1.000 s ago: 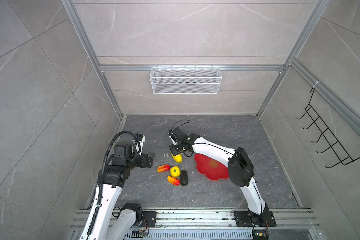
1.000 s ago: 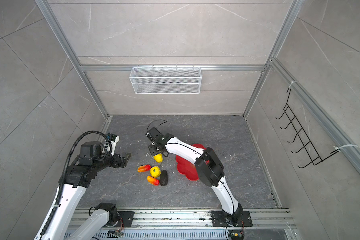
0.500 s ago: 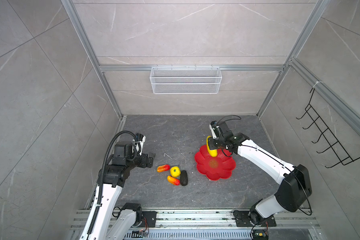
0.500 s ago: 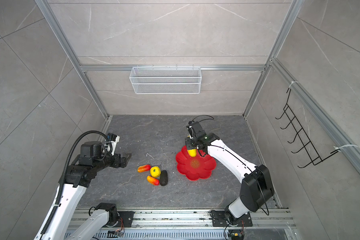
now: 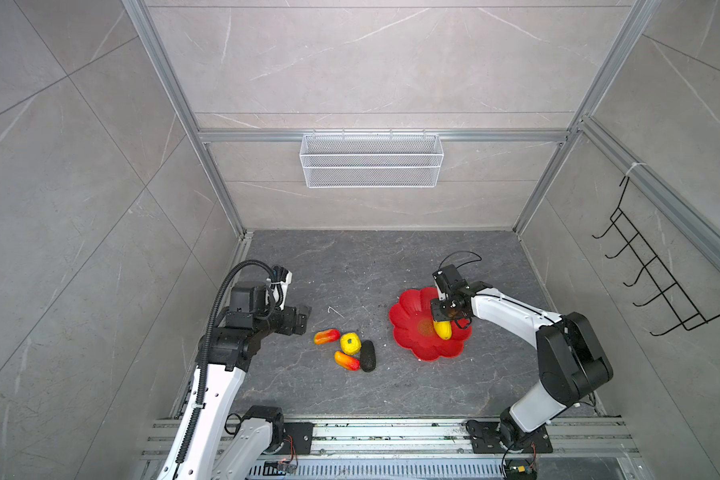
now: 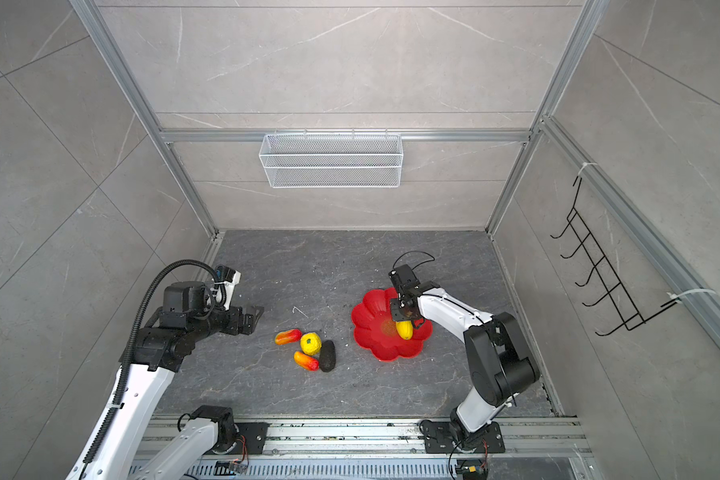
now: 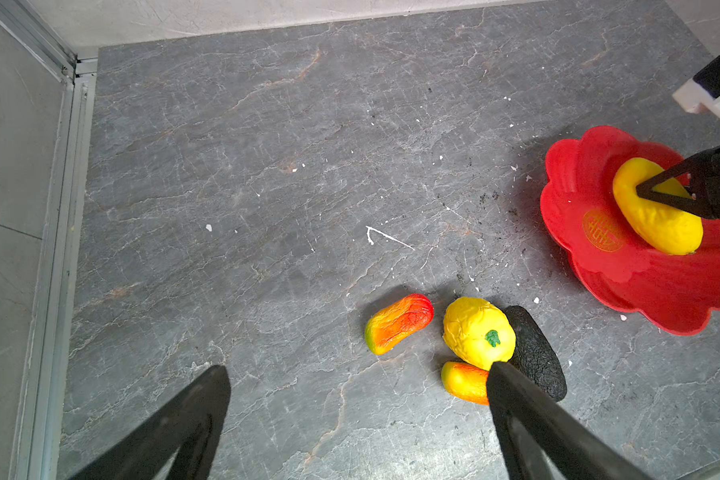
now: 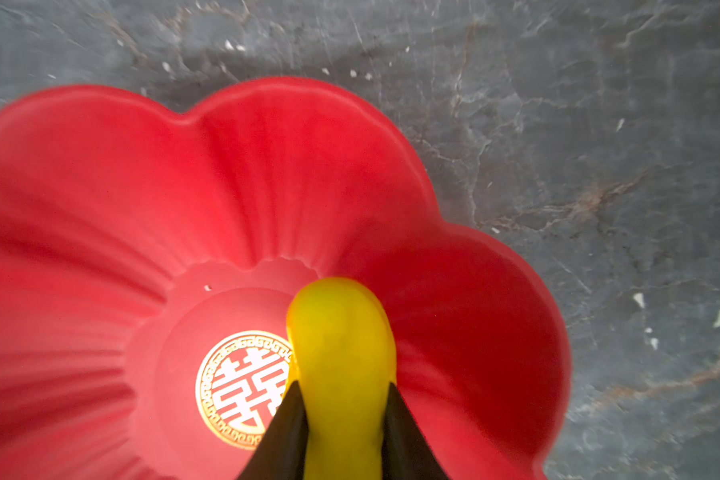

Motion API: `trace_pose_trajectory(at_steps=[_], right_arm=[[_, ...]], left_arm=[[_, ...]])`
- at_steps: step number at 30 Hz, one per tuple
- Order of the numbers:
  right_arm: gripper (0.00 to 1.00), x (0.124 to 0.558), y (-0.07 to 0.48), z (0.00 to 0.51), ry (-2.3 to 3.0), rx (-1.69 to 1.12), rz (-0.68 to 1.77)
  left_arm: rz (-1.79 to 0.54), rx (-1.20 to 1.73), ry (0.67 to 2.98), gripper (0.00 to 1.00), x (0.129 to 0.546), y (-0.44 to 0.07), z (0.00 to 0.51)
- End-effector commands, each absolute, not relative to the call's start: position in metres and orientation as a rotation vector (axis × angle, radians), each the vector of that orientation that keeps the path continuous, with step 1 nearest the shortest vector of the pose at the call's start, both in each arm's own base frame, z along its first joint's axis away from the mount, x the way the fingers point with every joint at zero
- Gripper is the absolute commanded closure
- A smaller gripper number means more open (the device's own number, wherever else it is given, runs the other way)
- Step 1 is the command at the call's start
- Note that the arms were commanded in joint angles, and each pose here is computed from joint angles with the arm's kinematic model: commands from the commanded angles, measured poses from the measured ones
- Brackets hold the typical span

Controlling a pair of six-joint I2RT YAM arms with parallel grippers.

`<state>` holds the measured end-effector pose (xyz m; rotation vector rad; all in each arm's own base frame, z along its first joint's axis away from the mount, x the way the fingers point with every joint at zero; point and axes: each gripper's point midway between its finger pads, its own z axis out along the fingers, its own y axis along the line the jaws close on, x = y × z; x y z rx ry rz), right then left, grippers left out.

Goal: Place and organize the fake fruits in the fruit bowl
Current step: 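Carry the yellow fruit into the red bowl and release it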

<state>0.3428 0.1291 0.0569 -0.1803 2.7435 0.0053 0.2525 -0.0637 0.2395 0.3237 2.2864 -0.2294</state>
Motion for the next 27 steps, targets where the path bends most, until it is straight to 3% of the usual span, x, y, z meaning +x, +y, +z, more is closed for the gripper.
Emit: trace_pose_trajectory(at_steps=[1,12,14,17,19,23,27], right_arm=[[0.69,0.347,0.133,0.053,2.735,-0.196,0.019],[0.47,0.347,0.131,0.069,2.723,-0.205,0.007],[0.36,0.346,0.130,0.086,2.706,-0.214,0.012],[0.10,0.343,0.131,0.118,2.663,-0.233,0.045],[0.02,0.341,0.135,0.139,2.632,-0.250,0.081],[0.01,0.334,0.160,0.174,2.561,-0.320,0.133],[0.01,0.319,0.223,0.186,2.508,-0.484,0.211]], left_arm=[[-0.240,0.320,2.269,0.00,0.256,-0.065,0.243],[-0.240,0.322,2.268,0.00,0.256,-0.065,0.243],[-0.240,0.322,2.267,0.00,0.256,-0.065,0.244],[-0.238,0.321,2.266,0.00,0.255,-0.065,0.244],[-0.233,0.319,2.264,0.00,0.255,-0.064,0.244],[-0.233,0.319,2.269,0.00,0.256,-0.064,0.243],[-0.233,0.316,2.274,0.00,0.256,-0.064,0.243]])
